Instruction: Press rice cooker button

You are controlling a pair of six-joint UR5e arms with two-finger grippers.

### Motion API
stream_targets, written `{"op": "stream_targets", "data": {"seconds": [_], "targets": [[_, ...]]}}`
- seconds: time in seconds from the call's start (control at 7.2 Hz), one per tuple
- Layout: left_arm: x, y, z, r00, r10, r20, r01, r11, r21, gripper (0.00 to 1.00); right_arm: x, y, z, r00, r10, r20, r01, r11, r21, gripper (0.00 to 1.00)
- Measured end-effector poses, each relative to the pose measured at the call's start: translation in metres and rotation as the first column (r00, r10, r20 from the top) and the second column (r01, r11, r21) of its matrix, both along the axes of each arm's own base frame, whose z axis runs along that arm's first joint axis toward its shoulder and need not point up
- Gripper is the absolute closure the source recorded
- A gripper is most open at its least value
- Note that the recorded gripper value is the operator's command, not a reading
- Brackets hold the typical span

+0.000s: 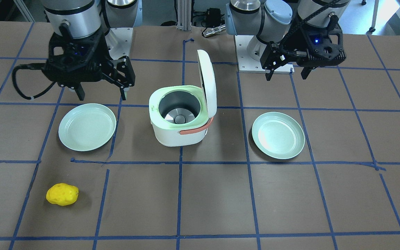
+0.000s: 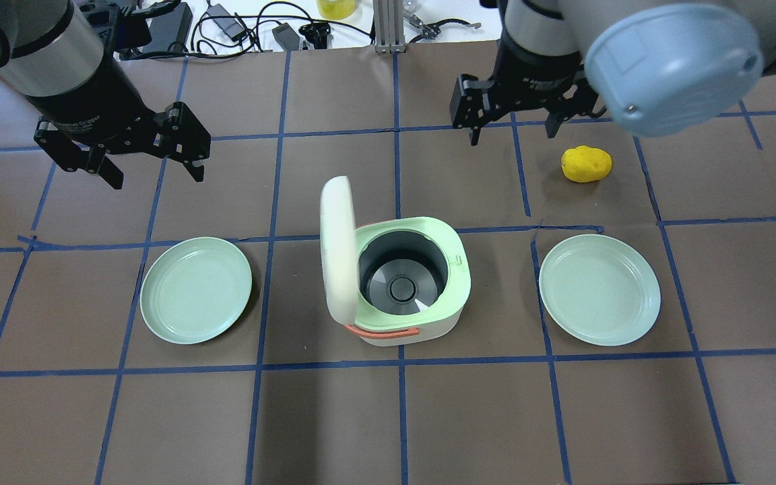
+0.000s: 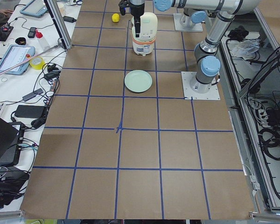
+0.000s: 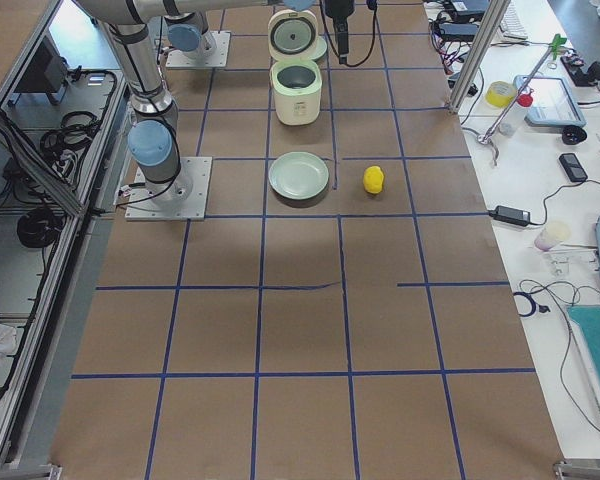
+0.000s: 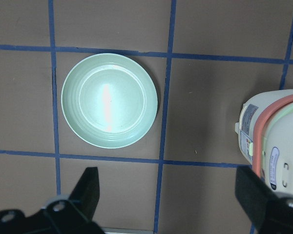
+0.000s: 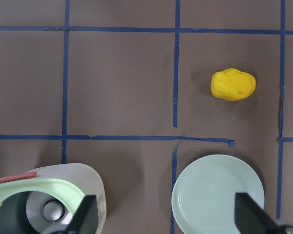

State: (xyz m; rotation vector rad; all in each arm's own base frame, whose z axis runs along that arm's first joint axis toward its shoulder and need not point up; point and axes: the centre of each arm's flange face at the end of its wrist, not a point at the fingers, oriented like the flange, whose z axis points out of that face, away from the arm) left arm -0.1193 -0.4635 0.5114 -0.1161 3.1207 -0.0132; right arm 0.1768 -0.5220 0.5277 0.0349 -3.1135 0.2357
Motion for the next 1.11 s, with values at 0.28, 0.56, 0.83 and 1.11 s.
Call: {"op": "stream_targets", "data": {"seconds": [0.28, 0.56, 0.83, 1.11], "targets": [[0.000, 0.000, 0.000, 1.000, 0.000, 0.000, 0.000, 1.000, 0.000, 0.00, -0.020, -0.005, 0.008, 1.000, -0.007, -0.002, 0.007, 1.000, -0.005, 0.00], [0.000, 0.000, 0.000, 1.000, 0.000, 0.000, 0.000, 1.000, 0.000, 0.00, -0.025, -0.006, 0.009, 1.000, -0.009, 0.002, 0.009, 1.000, -0.005, 0.00], [0.000, 0.000, 0.000, 1.000, 0.000, 0.000, 0.000, 1.000, 0.000, 0.00, -0.025, -0.006, 0.009, 1.000, -0.010, 0.003, 0.010, 1.000, -0.002, 0.00], [0.000, 0.000, 0.000, 1.000, 0.001, 0.000, -0.001, 1.000, 0.000, 0.00, -0.025, -0.005, 0.008, 1.000, -0.010, 0.003, 0.010, 1.000, 0.005, 0.00]]}}
